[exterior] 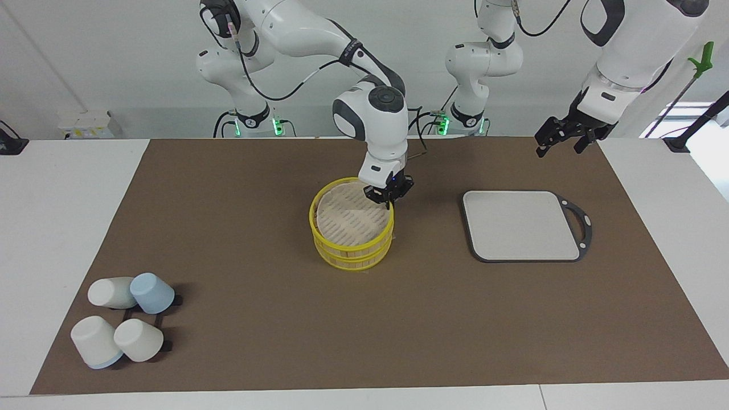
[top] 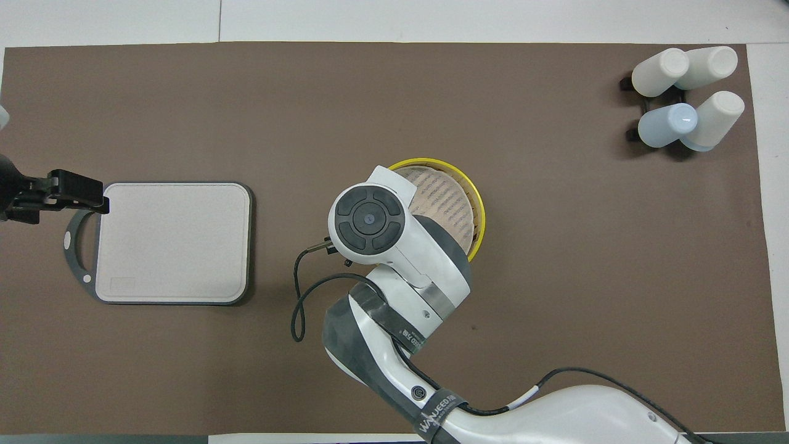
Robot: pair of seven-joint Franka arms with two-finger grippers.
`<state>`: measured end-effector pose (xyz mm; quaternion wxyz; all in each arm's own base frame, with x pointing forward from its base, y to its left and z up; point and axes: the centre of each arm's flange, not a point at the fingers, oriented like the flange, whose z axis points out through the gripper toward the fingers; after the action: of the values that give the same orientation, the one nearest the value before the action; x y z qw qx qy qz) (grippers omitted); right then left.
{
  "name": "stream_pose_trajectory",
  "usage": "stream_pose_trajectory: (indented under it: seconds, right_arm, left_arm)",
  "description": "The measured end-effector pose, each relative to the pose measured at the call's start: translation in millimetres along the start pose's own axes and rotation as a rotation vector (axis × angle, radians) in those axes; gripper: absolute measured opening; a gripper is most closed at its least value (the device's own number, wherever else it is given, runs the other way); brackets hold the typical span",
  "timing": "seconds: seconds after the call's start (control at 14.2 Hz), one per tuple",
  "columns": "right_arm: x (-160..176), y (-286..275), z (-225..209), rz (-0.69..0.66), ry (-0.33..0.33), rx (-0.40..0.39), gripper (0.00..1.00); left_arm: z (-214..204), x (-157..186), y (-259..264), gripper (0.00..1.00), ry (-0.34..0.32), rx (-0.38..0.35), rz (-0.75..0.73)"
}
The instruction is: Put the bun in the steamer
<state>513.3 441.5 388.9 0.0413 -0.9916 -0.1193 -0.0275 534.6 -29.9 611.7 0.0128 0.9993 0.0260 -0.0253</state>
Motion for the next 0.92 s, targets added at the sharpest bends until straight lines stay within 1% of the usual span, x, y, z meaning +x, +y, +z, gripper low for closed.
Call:
stream_pose_trajectory:
  seconds: [0.42,0.49,0.56,0.71,0.85,0.92]
  right_arm:
    - [-3,1,8,0.0,0.016,0.008,0.08]
    - [-4,0,9,0.0,0.018,0.012,0.15]
    - [-4,-1,11,-0.001,0.021,0.015,0.24]
    - [-5,-2,12,0.0,0.024,0.018,0.49]
    - [-5,-2,12,0.001,0.023,0.018,0.7]
    - [-5,-2,11,0.0,0.025,0.019,0.78]
  left_arm:
    - [-1,0,1,1.0,0.002,0.0,0.004]
    - [-1,0,1,1.0,0.002,0.0,0.006]
    - [-1,0,1,1.0,0.002,0.0,0.013]
    - [-1,0,1,1.0,0.006,0.005,0.034]
    - [-1,1,0,1.0,0.009,0.005,0.041]
    - [-1,1,0,1.0,0.012,0.005,0.042]
